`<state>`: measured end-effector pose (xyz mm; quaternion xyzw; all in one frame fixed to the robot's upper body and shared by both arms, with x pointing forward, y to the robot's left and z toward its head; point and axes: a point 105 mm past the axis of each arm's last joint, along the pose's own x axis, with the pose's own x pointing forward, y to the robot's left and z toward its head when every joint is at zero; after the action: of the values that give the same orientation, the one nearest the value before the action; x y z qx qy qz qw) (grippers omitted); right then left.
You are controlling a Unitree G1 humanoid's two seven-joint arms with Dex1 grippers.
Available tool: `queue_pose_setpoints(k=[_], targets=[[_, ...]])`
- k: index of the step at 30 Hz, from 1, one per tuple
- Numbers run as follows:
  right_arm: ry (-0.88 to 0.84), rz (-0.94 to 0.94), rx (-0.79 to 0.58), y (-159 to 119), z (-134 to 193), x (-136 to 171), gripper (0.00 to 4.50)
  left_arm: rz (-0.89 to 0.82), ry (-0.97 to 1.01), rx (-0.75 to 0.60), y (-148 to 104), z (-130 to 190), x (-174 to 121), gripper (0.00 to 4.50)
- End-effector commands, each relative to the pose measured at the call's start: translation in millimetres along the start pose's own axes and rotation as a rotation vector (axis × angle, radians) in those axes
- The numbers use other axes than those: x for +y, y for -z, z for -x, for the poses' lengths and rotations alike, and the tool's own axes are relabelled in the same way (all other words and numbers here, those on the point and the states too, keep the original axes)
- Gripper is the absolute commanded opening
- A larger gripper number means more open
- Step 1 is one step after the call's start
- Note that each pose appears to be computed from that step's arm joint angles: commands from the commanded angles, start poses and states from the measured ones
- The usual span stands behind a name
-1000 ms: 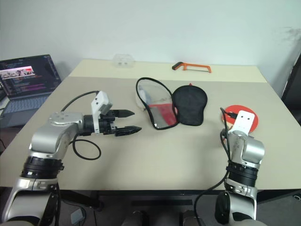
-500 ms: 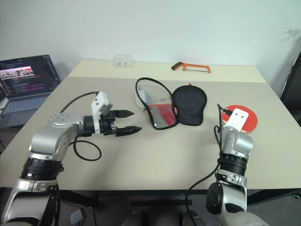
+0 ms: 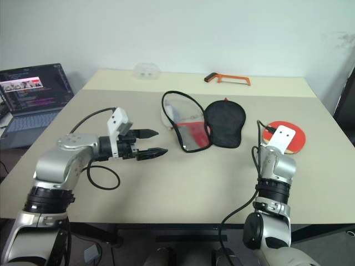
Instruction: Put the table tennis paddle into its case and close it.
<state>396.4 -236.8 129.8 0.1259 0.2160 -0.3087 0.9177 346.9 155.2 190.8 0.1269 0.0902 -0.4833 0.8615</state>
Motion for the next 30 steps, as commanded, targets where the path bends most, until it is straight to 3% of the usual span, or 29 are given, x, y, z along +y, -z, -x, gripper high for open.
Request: queue_pose_setpoints(k=[1, 7, 14, 23, 30], targets=[[-0.097, -0.046, -0.209, -57.9, 25.3, 25.0, 1.06, -0.042, -0.006, -0.037, -13.8, 5.1, -2.1, 4.50], [-0.382, 0.026, -0.284, -69.6, 47.0, 98.8, 1.06, -0.043, -0.012, -0.042, -15.2, 6.2, -2.4, 4.50], [-0.592, 0.157, -0.269, -47.0, 51.7, 161.8, 1.06, -0.038, -0.030, -0.048, -15.7, 10.4, -5.9, 4.50], [-0.547, 0.206, -0.223, -30.3, 33.0, 165.7, 1.06, -0.018, -0.057, -0.041, -13.0, 17.8, -13.2, 4.50], [-0.583, 0.225, -0.186, -23.6, 37.9, 174.1, 1.06, -0.011, -0.078, -0.038, -12.3, 20.2, -12.3, 4.50]])
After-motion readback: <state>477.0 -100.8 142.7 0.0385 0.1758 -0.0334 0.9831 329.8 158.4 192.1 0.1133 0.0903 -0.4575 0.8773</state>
